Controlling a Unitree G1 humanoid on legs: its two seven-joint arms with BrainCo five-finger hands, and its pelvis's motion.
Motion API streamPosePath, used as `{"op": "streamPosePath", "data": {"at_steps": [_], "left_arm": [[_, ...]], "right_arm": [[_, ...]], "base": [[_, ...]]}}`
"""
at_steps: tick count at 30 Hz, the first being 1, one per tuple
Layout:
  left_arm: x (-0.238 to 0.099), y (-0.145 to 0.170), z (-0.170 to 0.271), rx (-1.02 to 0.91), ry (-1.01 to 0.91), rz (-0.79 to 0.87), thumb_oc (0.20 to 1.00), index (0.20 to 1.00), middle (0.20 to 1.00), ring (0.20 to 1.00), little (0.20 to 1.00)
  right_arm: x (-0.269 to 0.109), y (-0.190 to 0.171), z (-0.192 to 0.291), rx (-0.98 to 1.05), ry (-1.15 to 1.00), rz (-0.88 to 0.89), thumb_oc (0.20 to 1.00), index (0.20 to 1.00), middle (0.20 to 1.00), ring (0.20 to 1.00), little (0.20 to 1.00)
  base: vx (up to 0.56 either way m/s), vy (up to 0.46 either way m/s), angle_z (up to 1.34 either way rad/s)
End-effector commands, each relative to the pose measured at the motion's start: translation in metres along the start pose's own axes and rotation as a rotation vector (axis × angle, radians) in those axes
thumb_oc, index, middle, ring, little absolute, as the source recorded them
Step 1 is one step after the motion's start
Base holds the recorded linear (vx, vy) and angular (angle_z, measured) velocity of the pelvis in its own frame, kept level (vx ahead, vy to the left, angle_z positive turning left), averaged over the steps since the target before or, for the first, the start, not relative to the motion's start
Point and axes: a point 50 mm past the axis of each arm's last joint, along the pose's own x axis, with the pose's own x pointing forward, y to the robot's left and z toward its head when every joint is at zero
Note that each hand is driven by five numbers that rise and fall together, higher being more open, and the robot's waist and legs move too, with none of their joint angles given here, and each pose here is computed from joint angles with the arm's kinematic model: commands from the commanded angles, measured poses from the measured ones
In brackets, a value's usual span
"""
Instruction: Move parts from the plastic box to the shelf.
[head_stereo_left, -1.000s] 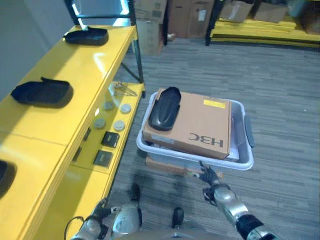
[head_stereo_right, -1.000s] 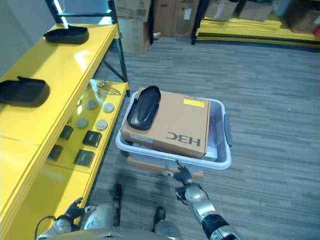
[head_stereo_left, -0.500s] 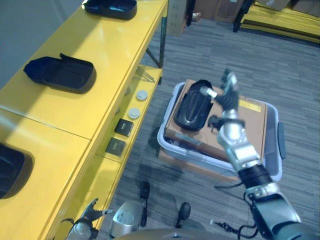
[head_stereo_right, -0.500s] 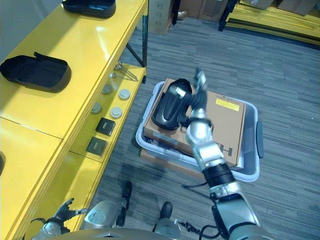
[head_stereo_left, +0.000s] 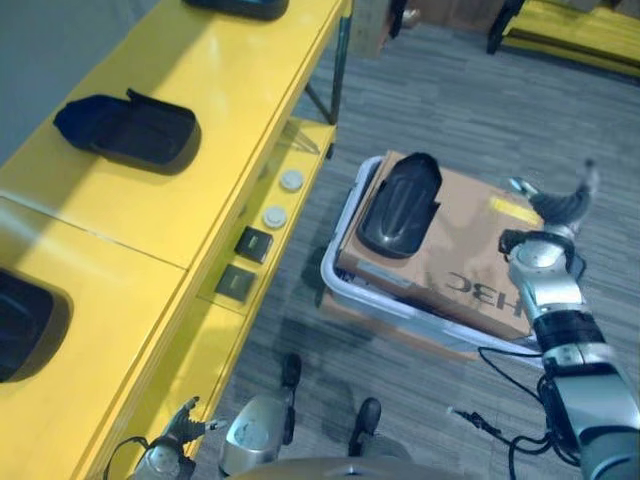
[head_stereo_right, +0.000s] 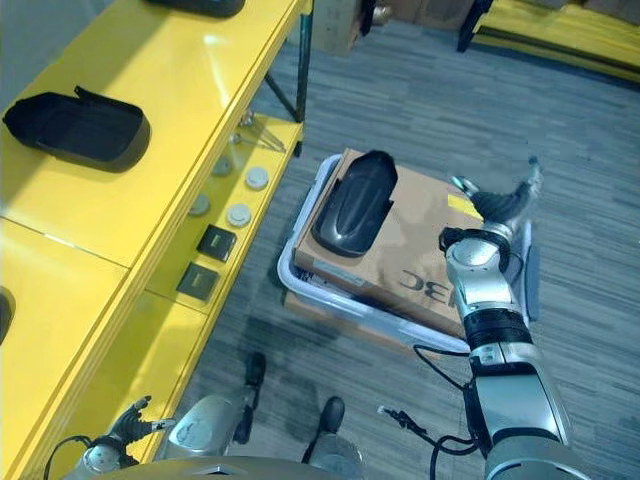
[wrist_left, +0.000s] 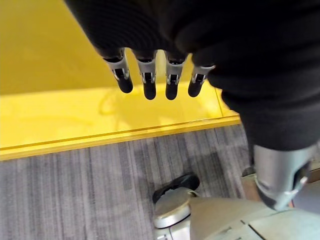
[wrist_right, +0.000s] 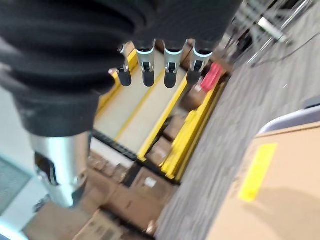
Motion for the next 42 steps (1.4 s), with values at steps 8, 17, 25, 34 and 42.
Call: {"op": "streamPosePath", "data": {"at_steps": [8, 17, 25, 34, 42], "left_arm": [[0.009, 0.010, 0.027, -0.050, -0.104, 0.034, 1.000, 1.000, 1.000, 1.000, 1.000], [0.006, 0.008, 0.024, -0.085, -0.120, 0.025, 1.000, 1.000, 1.000, 1.000, 1.000], [0.006, 0.009, 0.023, -0.100, -0.116, 0.024, 1.000, 1.000, 1.000, 1.000, 1.000], [0.008, 0.009, 0.030, -0.107, -0.139, 0.018, 1.000, 1.000, 1.000, 1.000, 1.000], [0.010, 0.010, 0.038, -0.125, -0.162, 0.029, 1.000, 1.000, 1.000, 1.000, 1.000]], "right_arm": [[0.036, -0.025, 0.033, 0.074, -0.075, -0.132, 1.000, 1.000, 1.000, 1.000, 1.000], [0.032, -0.011, 0.030, 0.087, -0.040, -0.073, 1.000, 1.000, 1.000, 1.000, 1.000], [0.026, 0.002, 0.023, 0.033, 0.011, 0.000, 1.000, 1.000, 1.000, 1.000, 1.000], [0.018, 0.016, 0.007, -0.077, 0.084, 0.096, 1.000, 1.000, 1.000, 1.000, 1.000], [0.016, 0.025, 0.006, -0.117, 0.117, 0.139, 1.000, 1.000, 1.000, 1.000, 1.000]], "base": [[-0.07, 0.074, 0.12], [0.01, 0.059, 0.04], [0.01, 0.012, 0.02], [0.00, 0.003, 0.00], [-0.02, 0.004, 0.00]]}}
